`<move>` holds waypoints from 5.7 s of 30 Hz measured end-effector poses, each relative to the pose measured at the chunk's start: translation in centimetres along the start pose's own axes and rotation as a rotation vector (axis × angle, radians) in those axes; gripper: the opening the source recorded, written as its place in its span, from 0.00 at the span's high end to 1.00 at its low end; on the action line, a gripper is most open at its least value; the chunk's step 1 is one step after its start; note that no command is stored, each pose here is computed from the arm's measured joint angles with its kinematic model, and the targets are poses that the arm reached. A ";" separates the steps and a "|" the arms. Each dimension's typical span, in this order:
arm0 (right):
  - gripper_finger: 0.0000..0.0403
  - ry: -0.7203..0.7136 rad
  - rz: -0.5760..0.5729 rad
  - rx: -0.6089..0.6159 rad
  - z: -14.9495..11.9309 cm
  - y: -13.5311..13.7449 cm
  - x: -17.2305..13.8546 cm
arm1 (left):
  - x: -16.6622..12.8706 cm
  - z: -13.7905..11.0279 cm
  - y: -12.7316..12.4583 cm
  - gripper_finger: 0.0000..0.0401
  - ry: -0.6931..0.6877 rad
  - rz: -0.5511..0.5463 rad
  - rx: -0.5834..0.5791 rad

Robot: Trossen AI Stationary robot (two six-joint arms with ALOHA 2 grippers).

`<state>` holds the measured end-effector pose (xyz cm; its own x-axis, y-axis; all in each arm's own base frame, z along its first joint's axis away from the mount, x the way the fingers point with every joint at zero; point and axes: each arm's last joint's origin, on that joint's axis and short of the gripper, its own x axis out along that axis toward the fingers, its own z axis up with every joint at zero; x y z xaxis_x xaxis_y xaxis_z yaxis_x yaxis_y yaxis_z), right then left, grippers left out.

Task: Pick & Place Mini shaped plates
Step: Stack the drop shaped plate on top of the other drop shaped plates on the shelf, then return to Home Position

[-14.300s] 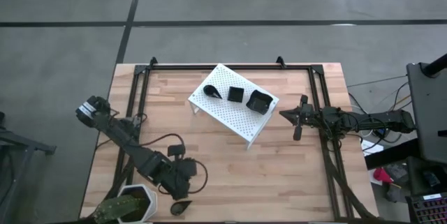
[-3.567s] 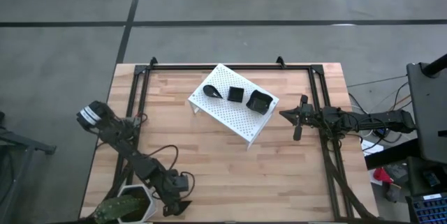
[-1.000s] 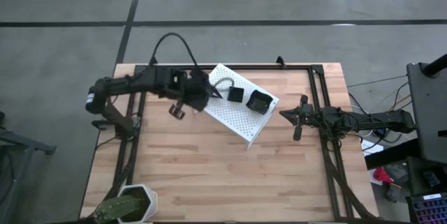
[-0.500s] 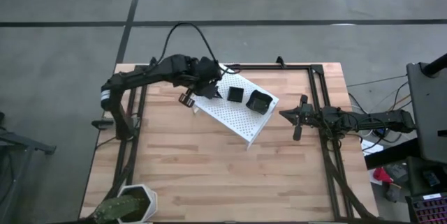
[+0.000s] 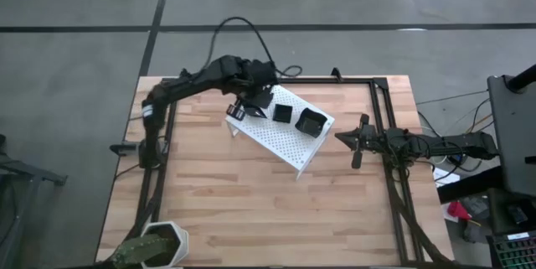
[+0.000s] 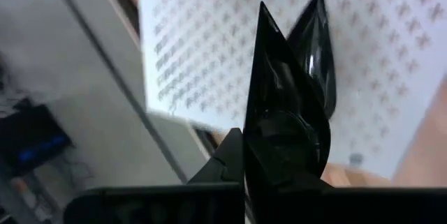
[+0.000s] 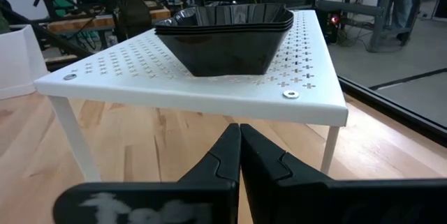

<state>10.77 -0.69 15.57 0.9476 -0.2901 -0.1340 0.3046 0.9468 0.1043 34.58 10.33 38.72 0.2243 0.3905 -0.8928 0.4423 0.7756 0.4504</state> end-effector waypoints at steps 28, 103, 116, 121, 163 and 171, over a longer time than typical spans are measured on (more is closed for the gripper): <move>0.98 0.000 -0.001 0.000 0.0 0.0 0.0 | 2.3 2.0 -0.7 1.00 0.021 -0.039 0.016; 0.98 0.000 -0.001 0.000 0.0 0.0 0.0 | -3.3 -4.0 -11.3 1.00 -1.060 0.054 -0.600; 0.98 0.000 -0.001 0.000 0.0 0.0 0.0 | 0.2 -8.6 -17.9 1.00 -1.259 0.068 -0.640; 0.98 0.000 -0.001 0.000 0.0 0.0 0.0 | 1.5 -10.1 -19.8 1.00 -1.291 0.082 -0.647; 0.98 -0.144 0.263 -0.017 1.4 0.7 -0.9 | 7.8 -17.4 -27.7 1.00 -1.351 0.175 -0.744; 0.98 -0.141 0.264 -0.022 1.2 0.5 -1.4 | 8.4 -17.4 -28.0 1.00 -1.292 0.148 -0.741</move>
<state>9.68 -0.01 16.99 0.9983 -0.0486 0.0335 0.0451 0.9944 0.0960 8.95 0.52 18.55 0.9943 0.0964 -0.0454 -0.0926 0.9926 0.0782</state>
